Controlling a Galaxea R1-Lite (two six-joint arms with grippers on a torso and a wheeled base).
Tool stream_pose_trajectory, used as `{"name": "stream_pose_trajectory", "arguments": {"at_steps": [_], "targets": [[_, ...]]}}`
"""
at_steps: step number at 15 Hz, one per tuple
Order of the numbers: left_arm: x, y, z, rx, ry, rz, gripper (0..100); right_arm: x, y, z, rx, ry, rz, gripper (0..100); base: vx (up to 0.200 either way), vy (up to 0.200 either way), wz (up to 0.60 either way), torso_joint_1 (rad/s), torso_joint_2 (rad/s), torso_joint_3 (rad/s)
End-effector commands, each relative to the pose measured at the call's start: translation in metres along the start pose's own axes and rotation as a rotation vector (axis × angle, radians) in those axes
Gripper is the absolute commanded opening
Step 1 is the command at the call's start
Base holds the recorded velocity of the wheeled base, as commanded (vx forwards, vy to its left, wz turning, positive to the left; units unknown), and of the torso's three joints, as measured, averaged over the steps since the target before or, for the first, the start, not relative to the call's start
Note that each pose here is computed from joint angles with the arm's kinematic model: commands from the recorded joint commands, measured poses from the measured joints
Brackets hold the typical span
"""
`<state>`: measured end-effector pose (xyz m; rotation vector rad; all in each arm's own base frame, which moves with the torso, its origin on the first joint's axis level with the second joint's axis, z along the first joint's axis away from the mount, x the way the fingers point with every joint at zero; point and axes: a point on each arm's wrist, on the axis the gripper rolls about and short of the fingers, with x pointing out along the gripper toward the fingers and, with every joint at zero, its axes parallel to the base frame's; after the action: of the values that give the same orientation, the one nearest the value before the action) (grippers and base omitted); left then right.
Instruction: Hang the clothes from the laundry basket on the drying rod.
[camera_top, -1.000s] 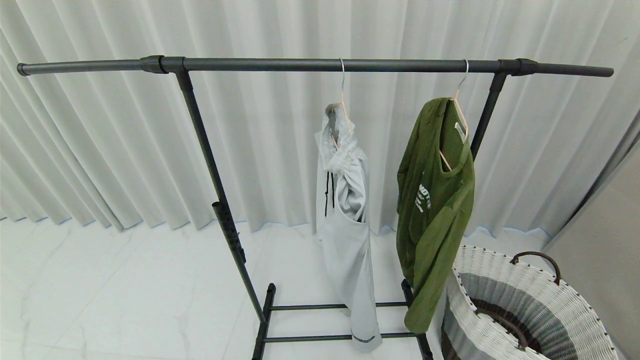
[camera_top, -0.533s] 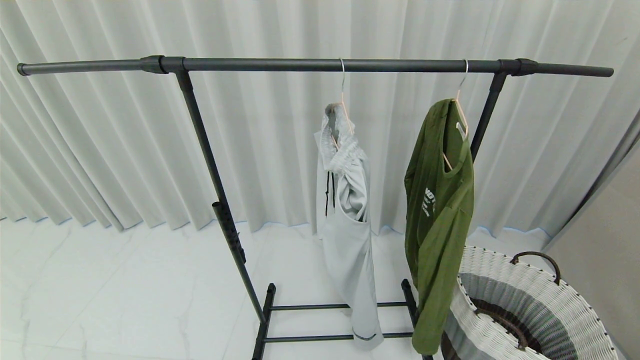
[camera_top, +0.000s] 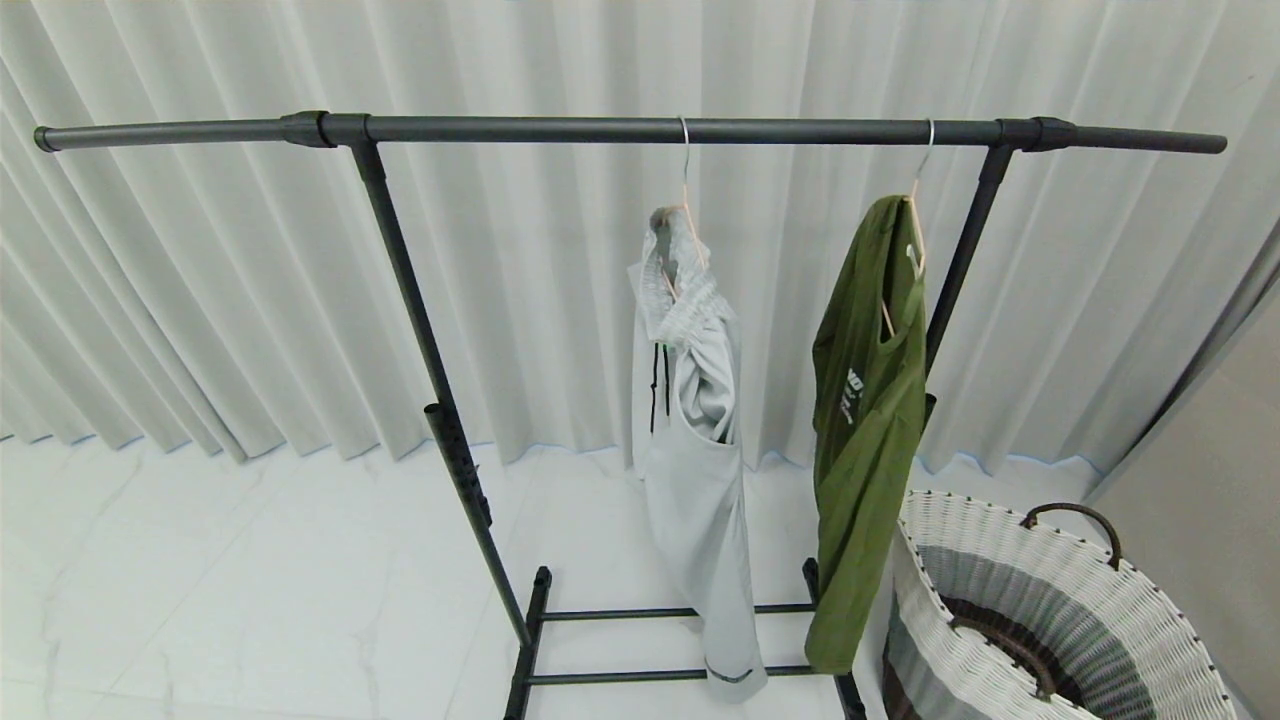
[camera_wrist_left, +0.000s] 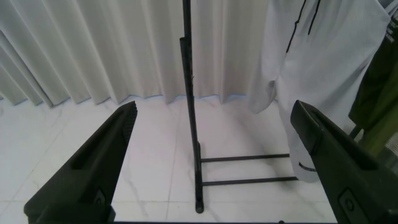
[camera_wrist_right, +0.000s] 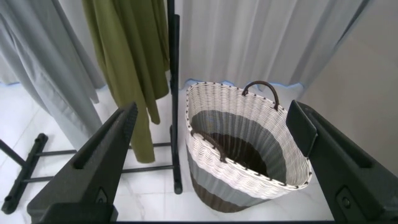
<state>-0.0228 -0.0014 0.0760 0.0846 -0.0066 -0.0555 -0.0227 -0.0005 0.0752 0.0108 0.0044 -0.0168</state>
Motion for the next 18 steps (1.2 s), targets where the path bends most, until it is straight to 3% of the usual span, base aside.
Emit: {"name": "stream_pose_trajectory", "arguments": {"at_steps": [1,18], "targets": [[0.0,0.0,0.0,0.0,0.0,0.001,100,-0.0001,0.0,0.0,0.0,-0.001,0.0,100,0.0,0.0,0.0,0.0,0.0,0.0],[0.0,0.0,0.0001,0.0,-0.002,0.001,100,-0.0001,0.0,0.0,-0.002,-0.001,0.001,100,0.0,0.0,0.0,0.0,0.0,0.0]]}}
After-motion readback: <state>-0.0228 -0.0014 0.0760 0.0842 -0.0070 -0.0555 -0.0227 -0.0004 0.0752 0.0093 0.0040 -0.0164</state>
